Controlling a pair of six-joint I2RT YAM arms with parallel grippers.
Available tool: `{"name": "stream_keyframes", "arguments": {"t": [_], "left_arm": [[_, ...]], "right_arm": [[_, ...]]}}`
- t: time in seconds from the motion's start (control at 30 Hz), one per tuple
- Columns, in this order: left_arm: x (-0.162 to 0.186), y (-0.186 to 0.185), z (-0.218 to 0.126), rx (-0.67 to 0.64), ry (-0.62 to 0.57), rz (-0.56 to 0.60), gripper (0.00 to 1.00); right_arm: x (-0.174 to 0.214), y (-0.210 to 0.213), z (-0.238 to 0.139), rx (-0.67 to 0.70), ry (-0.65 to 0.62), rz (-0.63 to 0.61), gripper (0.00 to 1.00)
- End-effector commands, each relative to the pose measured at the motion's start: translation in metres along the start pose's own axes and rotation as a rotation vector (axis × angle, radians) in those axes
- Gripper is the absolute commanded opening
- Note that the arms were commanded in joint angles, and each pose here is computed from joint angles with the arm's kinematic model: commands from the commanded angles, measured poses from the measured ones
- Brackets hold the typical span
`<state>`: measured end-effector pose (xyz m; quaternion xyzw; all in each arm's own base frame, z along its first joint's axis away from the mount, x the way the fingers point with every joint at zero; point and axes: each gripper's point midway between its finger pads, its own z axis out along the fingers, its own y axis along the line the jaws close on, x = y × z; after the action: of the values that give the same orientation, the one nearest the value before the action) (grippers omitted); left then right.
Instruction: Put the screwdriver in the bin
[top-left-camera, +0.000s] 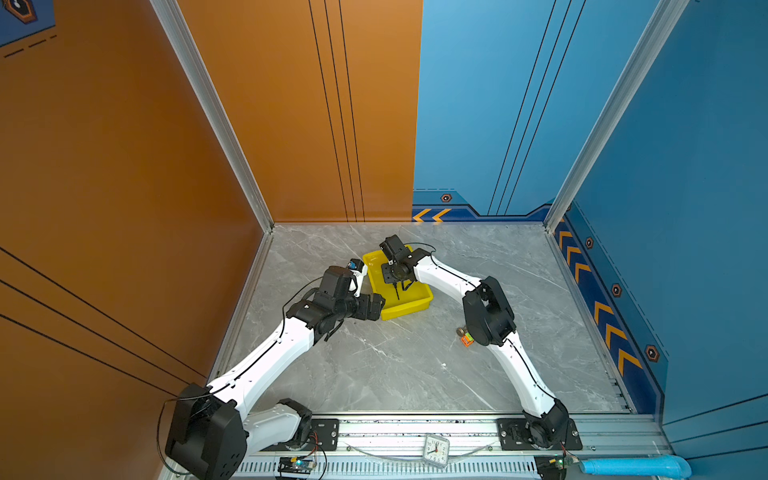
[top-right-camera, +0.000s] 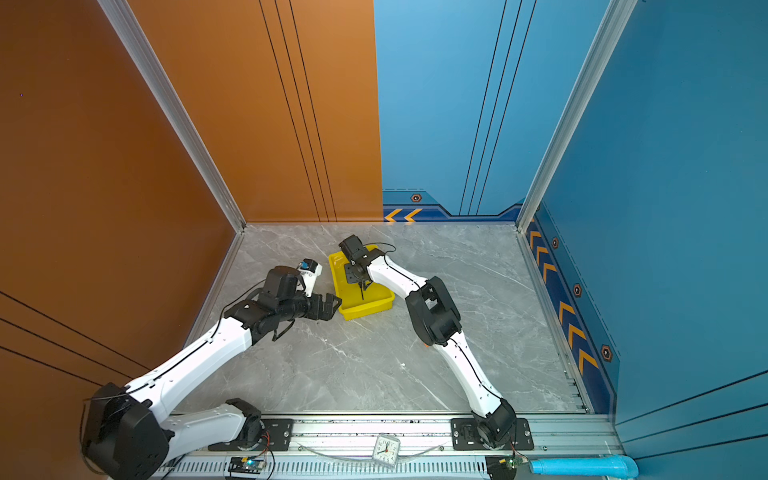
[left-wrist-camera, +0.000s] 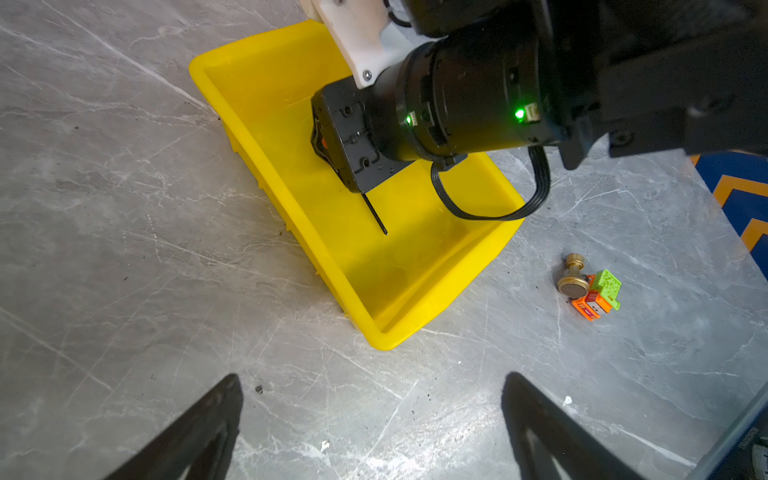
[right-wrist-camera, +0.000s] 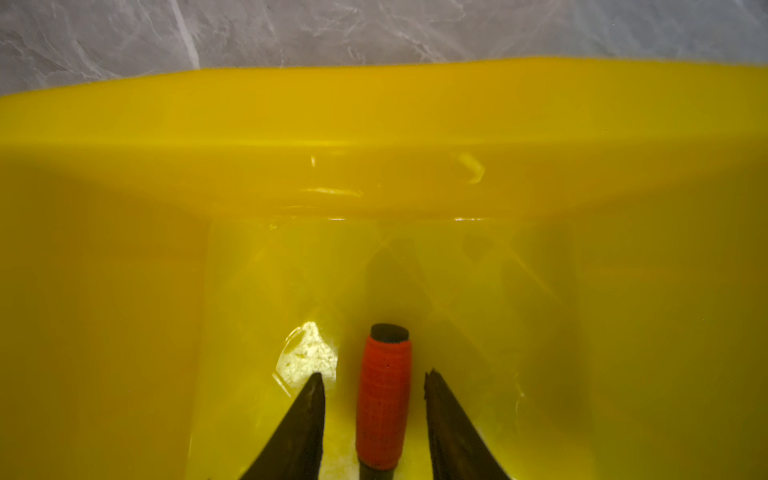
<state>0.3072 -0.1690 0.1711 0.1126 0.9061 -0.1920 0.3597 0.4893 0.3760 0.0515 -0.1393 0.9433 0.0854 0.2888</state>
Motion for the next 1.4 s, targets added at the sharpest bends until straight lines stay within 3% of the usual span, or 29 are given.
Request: {"name": "stream_keyframes", "arguments": {"t": [0.0, 0.33, 0.53, 0.8, 1.03, 1.37], "left_arm": [[0.010, 0.006, -0.007, -0.041, 0.016, 0.022, 0.98], [0.020, 0.045, -0.030, -0.230, -0.020, -0.024, 0.98], [0.020, 0.063, -0.046, -0.337, -0.032, -0.067, 0.98], [0.021, 0.085, -0.062, -0.450, -0.064, -0.045, 0.98], [0.028, 0.127, -0.068, -0.664, -0.084, 0.045, 0.98], [0.021, 0.152, -0.054, -0.649, -0.192, 0.048, 0.98]], "right_arm": [[-0.039, 0.017, -0.063, -0.011, -0.117, -0.032, 0.43], [-0.049, 0.008, -0.166, 0.009, -0.251, -0.082, 0.54], [-0.025, -0.025, -0.216, 0.061, -0.278, -0.074, 0.57], [0.024, -0.103, -0.272, 0.144, -0.304, 0.035, 0.71], [0.083, -0.181, -0.295, 0.254, -0.304, 0.159, 1.00], [0.147, -0.272, -0.325, 0.482, -0.387, 0.375, 1.00]]}}
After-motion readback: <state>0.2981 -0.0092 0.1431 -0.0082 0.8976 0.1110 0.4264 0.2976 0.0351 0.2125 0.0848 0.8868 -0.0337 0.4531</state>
